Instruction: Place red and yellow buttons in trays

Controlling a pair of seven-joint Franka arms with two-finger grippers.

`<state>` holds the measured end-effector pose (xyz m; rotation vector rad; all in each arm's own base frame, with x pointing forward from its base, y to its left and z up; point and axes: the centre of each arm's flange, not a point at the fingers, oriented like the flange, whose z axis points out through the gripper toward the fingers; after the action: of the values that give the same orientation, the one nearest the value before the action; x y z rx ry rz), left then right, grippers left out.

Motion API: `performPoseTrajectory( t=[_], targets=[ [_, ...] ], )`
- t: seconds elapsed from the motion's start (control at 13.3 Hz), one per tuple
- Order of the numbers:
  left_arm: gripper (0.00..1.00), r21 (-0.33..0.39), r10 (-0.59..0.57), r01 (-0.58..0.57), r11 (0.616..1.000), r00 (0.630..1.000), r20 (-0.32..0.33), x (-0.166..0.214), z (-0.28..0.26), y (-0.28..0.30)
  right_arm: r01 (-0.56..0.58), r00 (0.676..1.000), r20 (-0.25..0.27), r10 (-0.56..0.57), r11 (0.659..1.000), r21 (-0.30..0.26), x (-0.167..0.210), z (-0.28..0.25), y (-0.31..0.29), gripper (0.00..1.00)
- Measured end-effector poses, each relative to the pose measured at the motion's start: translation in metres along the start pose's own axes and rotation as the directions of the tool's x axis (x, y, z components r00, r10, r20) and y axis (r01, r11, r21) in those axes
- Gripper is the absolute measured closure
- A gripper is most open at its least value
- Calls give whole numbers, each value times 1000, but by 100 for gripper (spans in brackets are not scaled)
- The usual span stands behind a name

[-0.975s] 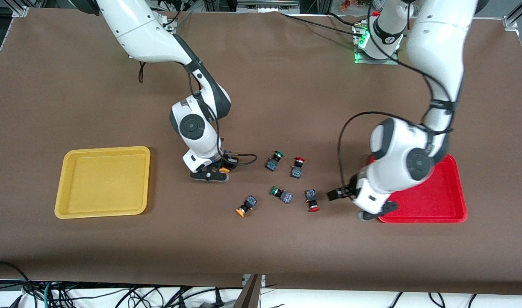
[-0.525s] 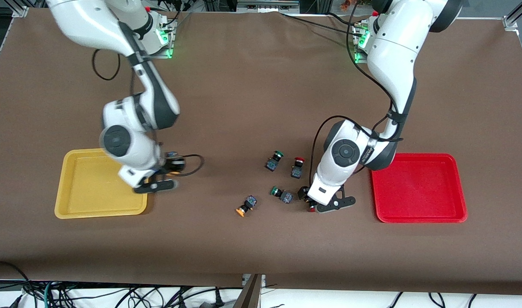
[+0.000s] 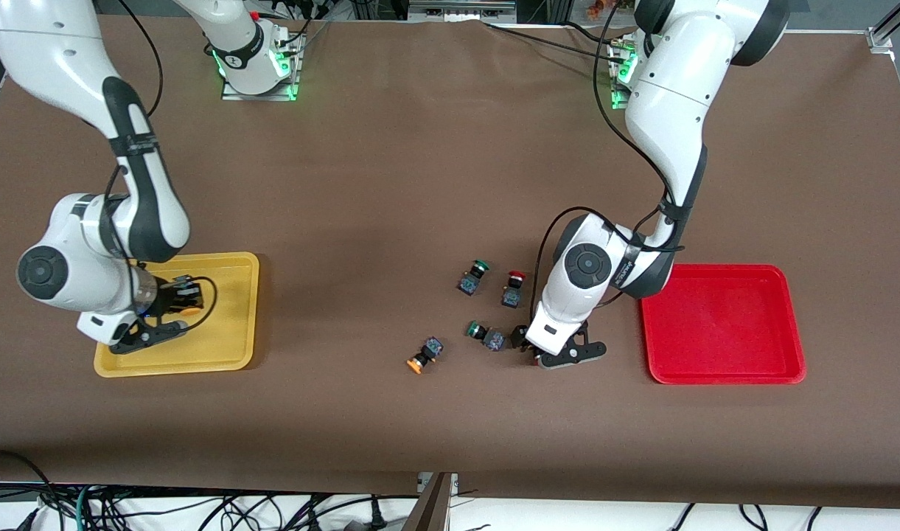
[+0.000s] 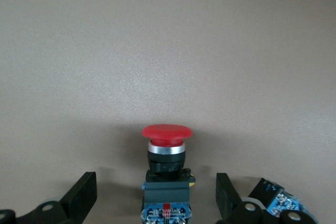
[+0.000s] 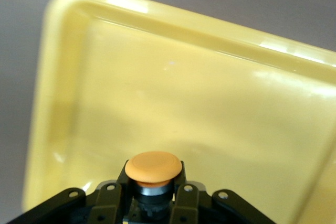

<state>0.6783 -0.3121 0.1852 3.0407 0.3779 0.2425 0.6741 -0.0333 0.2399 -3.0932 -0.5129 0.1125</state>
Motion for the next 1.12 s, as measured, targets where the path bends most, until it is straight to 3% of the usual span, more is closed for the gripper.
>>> performPoseTrajectory(
  t=[0.07, 0.15, 0.38, 0.53, 0.75, 0.82, 1.12],
  targets=[
    [7, 3, 0, 0, 1000, 1000, 4, -1, 3, 0, -9, 1000, -8, 9, 1000, 1, 0, 14, 6, 67],
    [19, 5, 2, -2, 1000, 1000, 7, -3, 6, 0, -24, 1000, -15, 24, 999, 21, 1, 26, 4, 61],
    [56, 8, 6, -6, 1000, 1000, 12, -6, 11, 1, -52, 998, -40, 56, 994, 98, 22, 16, -33, 29],
    [59, 8, 6, -6, 1000, 1000, 11, -5, 10, 1, -96, 995, -22, 99, 989, 113, 41, -20, -68, 9],
    [59, 30, -11, 11, 999, 1000, 12, 11, -7, -9, -222, 973, -27, 227, 967, 125, 72, -69, -148, 7],
    [59, 55, -17, 15, 998, 999, 30, 23, -23, -19, -275, 959, -34, 282, 953, 128, 82, -72, -185, 2],
    [59, 139, 51, -71, 988, 989, 142, 68, -95, -90, -458, 863, -131, 487, 865, 205, 119, -46, -318, 1]
  ],
)
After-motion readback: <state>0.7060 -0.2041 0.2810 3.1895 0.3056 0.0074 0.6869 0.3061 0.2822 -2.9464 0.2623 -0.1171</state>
